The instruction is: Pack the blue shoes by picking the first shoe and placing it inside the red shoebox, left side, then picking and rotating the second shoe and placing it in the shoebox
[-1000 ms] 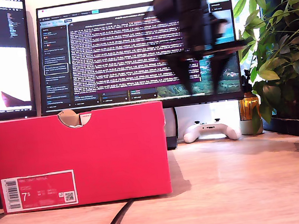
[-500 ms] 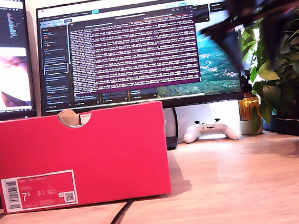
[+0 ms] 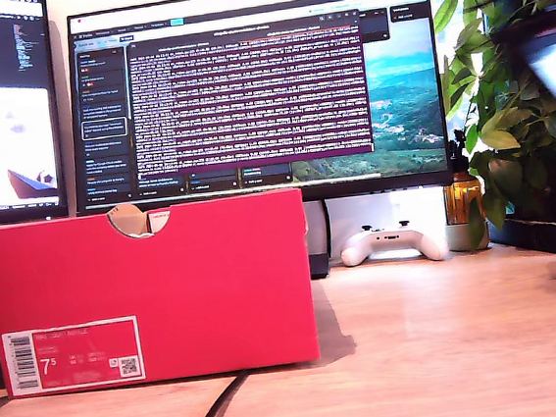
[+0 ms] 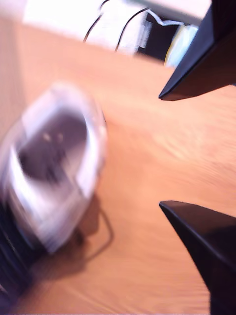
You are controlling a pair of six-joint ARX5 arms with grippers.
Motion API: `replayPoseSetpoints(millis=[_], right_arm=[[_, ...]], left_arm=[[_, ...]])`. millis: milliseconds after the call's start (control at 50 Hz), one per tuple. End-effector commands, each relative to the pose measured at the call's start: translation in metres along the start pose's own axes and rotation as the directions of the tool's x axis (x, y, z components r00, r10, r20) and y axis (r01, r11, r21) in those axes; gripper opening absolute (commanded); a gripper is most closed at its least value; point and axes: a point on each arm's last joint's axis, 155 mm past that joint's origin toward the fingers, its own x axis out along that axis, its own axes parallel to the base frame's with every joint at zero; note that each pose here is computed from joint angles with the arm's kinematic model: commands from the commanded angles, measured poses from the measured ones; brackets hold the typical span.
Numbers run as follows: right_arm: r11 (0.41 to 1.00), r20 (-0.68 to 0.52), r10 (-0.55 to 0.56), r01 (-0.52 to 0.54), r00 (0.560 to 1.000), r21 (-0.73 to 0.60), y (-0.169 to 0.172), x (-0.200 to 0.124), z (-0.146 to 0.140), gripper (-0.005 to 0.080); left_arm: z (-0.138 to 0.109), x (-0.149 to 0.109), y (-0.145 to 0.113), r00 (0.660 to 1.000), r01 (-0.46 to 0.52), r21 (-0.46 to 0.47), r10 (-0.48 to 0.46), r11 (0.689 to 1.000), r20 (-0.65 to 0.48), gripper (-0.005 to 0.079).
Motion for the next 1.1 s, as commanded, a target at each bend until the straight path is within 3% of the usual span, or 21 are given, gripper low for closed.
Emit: replayPoseSetpoints(millis=[0,600,760,1080], right_arm=[[0.999,0.013,-0.012,0.011,1.0,0.041,-0.011,0.004,0.007,0.0598],[0.982,0.055,-0.08,0.069,0.995,0.173,-0.034,0.019,0.046,0.0594],[0.977,0.051,-0.116,0.105,0.992,0.187,-0.041,0.029,0.048,0.0591],[0.98,0.032,-0.083,0.076,0.996,0.183,-0.034,0.058,0.043,0.0591]], left_arm=[[-0.01,0.0,0.002,1.0,-0.001,0.008,0.001,1.0,-0.019,-0.0021],[-0.01,0.0,0.002,1.0,-0.001,0.008,0.001,1.0,-0.019,-0.0021],[-0.01,0.0,0.002,1.0,-0.001,0.008,0.001,1.0,-0.019,-0.0021],[-0.01,0.0,0.002,1.0,-0.001,0.008,0.001,1.0,-0.019,-0.0021]])
